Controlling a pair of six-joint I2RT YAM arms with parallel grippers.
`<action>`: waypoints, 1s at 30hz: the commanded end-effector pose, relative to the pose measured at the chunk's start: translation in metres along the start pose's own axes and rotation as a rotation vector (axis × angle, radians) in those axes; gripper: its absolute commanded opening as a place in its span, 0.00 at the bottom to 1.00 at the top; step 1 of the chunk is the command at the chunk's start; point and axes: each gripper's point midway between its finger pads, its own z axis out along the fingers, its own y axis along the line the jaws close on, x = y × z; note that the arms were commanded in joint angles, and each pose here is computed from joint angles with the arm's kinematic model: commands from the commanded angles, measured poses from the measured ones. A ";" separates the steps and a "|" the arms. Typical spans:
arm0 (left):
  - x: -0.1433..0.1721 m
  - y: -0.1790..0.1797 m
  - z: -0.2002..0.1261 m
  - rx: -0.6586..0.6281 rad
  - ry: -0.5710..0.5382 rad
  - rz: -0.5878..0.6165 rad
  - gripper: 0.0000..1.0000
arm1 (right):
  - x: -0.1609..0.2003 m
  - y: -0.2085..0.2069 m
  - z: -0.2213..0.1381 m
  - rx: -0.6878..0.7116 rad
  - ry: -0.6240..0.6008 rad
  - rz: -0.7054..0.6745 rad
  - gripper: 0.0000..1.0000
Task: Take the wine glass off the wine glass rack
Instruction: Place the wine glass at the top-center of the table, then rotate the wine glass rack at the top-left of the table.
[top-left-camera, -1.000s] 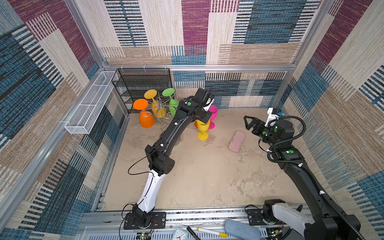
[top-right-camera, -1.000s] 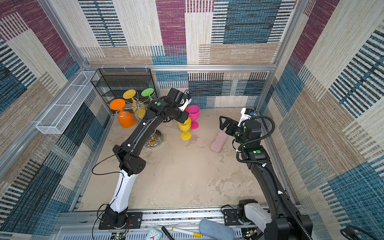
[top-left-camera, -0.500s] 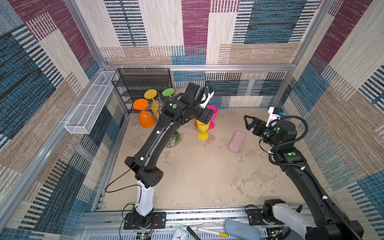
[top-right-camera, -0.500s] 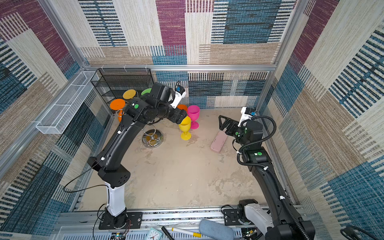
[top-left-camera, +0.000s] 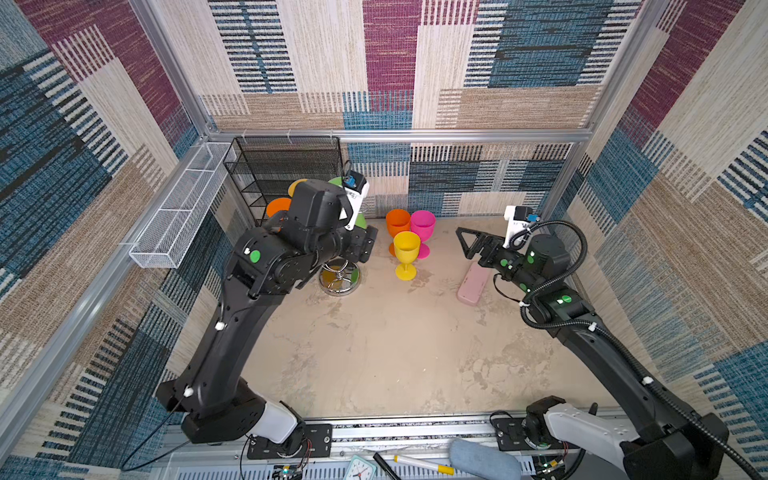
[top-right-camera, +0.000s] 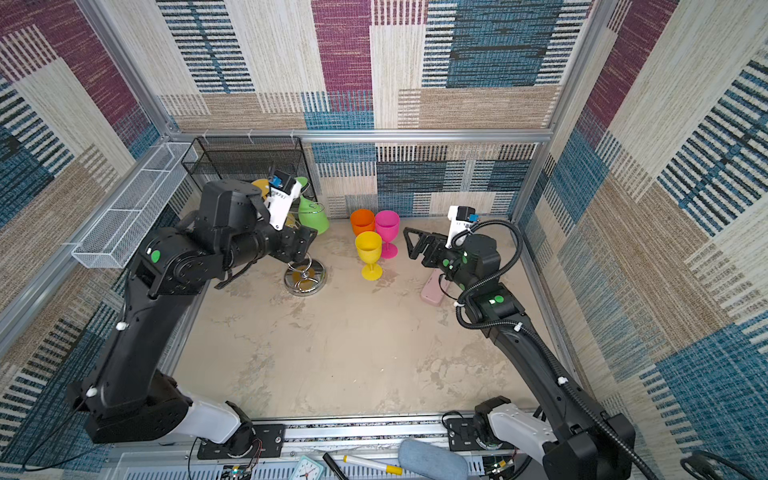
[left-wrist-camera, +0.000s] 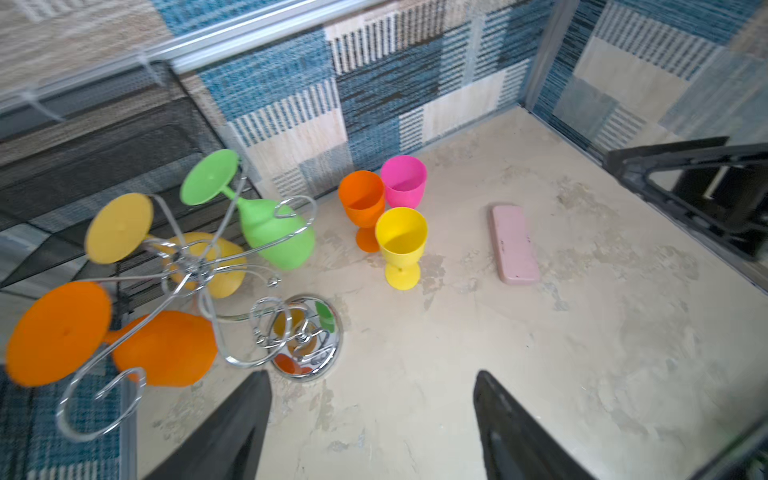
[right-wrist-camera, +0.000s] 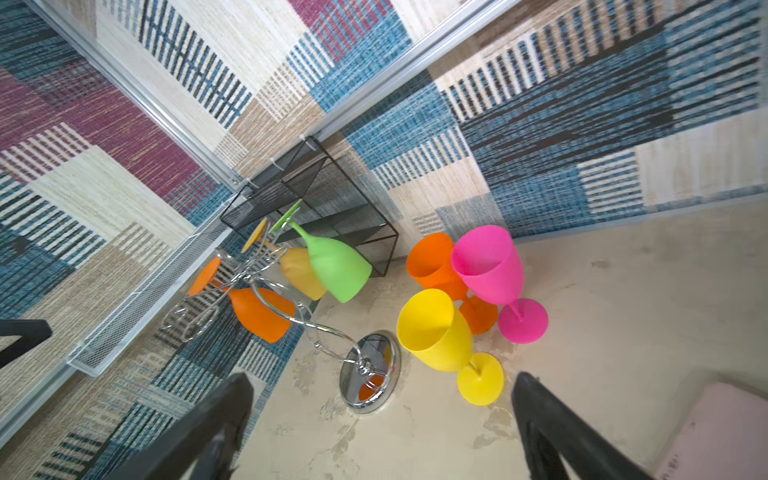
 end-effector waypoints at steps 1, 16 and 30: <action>0.016 0.030 -0.006 -0.109 0.020 -0.066 0.78 | -0.004 0.030 0.017 -0.071 -0.017 -0.008 1.00; 0.092 0.131 0.007 -0.261 0.115 -0.418 0.75 | 0.096 0.142 0.118 -0.251 0.228 -0.309 0.97; 0.127 0.177 0.011 -0.304 0.043 -0.666 0.74 | 0.118 0.176 0.194 -0.207 0.207 -0.431 0.86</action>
